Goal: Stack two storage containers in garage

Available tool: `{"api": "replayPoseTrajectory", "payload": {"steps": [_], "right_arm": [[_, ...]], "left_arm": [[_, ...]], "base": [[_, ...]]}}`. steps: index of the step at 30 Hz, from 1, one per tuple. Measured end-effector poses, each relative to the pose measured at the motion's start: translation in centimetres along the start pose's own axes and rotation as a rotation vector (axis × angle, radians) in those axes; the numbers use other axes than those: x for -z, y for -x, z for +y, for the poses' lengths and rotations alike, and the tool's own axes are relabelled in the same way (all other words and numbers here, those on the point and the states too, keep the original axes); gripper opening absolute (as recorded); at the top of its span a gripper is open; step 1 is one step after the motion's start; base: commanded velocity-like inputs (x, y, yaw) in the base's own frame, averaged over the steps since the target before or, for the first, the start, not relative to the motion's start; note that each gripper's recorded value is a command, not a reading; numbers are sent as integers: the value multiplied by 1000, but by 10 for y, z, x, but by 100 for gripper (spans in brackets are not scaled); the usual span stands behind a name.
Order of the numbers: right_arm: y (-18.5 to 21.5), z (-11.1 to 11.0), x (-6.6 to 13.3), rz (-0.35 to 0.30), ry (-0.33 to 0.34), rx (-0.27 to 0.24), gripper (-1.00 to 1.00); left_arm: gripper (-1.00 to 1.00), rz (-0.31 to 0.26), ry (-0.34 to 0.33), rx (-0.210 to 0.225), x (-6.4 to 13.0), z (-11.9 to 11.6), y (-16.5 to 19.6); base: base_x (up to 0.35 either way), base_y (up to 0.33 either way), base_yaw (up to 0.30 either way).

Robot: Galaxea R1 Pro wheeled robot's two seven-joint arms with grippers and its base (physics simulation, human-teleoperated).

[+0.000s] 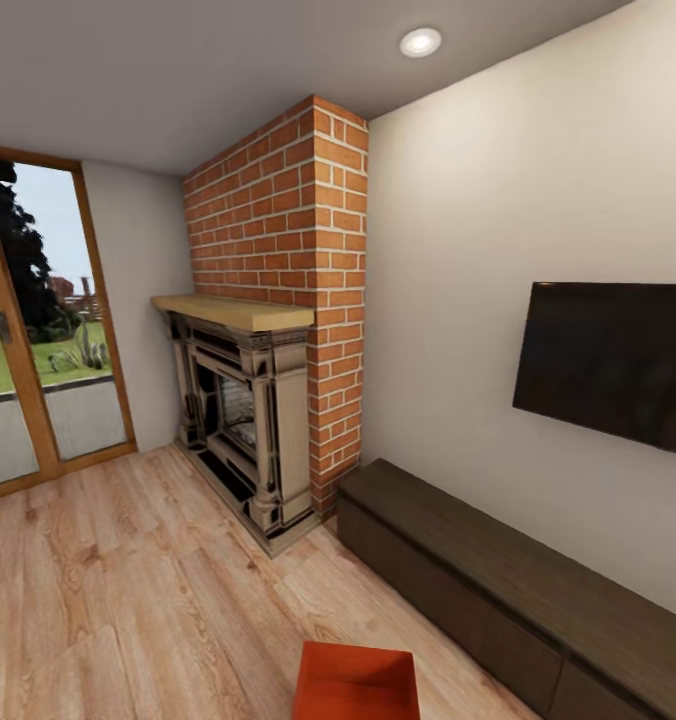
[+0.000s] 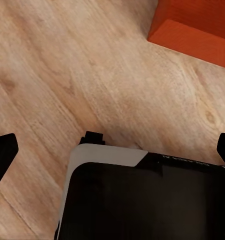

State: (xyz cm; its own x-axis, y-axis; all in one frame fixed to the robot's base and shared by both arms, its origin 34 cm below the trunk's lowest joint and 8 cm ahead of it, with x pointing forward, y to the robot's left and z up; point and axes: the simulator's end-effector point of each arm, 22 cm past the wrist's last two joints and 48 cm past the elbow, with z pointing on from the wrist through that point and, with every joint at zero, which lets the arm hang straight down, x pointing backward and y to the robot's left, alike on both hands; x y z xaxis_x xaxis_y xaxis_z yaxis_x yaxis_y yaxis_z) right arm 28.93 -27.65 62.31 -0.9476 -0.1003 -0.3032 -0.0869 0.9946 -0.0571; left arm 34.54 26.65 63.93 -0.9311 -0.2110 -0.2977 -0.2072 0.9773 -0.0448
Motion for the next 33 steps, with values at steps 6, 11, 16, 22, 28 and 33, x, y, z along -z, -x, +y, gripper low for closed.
{"api": "replayPoseTrajectory", "payload": {"steps": [6,11,16,22,28,33], "right_arm": [[1,-1,0,-4,-2,-3,100],[1,-1,0,-4,-1,-11,100],[1,0,0,-4,-1,-13,100],[1,0,0,-4,-1,-8,100],[1,-1,0,-4,-1,-8,100],[1,-1,0,-4,-2,-8,100]], "left_arm": [[100,-1,1,0,0,0,0],[100,-1,1,0,0,0,0],[100,-1,1,0,0,1,0],[100,-1,1,0,0,1,0],[100,-1,1,0,0,1,0],[100,-1,1,0,0,1,0]], "base": [[0,-244,0],[0,-65,-125],[0,-3,-84],[0,0,-6],[20,51,0],[59,169,0]]}}
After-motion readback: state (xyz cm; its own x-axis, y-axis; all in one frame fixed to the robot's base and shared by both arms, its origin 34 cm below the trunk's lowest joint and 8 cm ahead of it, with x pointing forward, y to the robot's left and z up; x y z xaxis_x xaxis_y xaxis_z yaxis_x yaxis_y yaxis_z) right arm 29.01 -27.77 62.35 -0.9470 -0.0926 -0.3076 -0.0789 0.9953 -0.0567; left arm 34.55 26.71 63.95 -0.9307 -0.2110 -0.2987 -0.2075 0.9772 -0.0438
